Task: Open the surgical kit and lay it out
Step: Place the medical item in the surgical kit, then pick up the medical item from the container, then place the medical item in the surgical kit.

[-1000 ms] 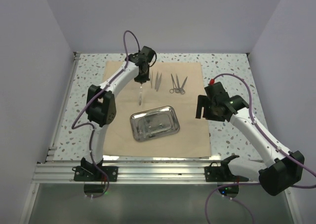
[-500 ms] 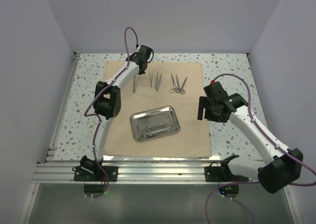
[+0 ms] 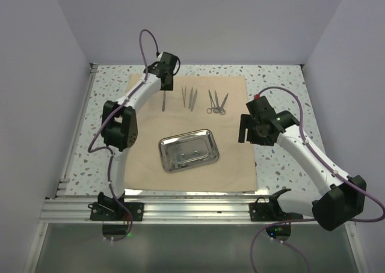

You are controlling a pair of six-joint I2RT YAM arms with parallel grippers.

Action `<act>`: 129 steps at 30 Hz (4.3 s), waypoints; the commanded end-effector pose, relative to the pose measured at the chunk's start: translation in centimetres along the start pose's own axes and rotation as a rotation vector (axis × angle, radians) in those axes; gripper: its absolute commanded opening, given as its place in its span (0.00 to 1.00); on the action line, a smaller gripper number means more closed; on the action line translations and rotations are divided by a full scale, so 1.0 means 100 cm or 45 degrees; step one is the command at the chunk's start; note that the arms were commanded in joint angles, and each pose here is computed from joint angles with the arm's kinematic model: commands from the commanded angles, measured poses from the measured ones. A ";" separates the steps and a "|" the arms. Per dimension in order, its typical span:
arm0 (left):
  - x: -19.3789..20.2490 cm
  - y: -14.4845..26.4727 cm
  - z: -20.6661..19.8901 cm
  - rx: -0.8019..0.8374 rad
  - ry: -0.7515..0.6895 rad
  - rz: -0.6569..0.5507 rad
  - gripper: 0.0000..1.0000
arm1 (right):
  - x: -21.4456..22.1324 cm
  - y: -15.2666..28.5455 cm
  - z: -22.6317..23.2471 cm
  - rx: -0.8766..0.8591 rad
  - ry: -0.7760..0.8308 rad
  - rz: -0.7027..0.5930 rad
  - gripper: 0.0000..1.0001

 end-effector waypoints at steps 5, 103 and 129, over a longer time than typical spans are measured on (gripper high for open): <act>0.097 0.115 -0.016 0.291 0.044 0.204 0.59 | 0.004 0.007 0.004 -0.130 -0.045 -0.065 0.77; 0.025 0.096 -0.029 0.180 0.048 0.115 0.00 | 0.012 0.023 -0.012 -0.104 0.004 -0.089 0.78; 0.043 0.070 0.006 0.251 0.068 0.284 0.50 | -0.006 0.016 0.005 -0.120 0.001 -0.093 0.78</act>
Point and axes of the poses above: each gripper's point midway between its finger pads, its own y axis back along the fingers, its own z axis along the line the jaws close on, x = y × z, the point moved 6 cm from there along y, back along the fingers, and after that the axes turned 7 degrees about -y, right-handed, at the moved point
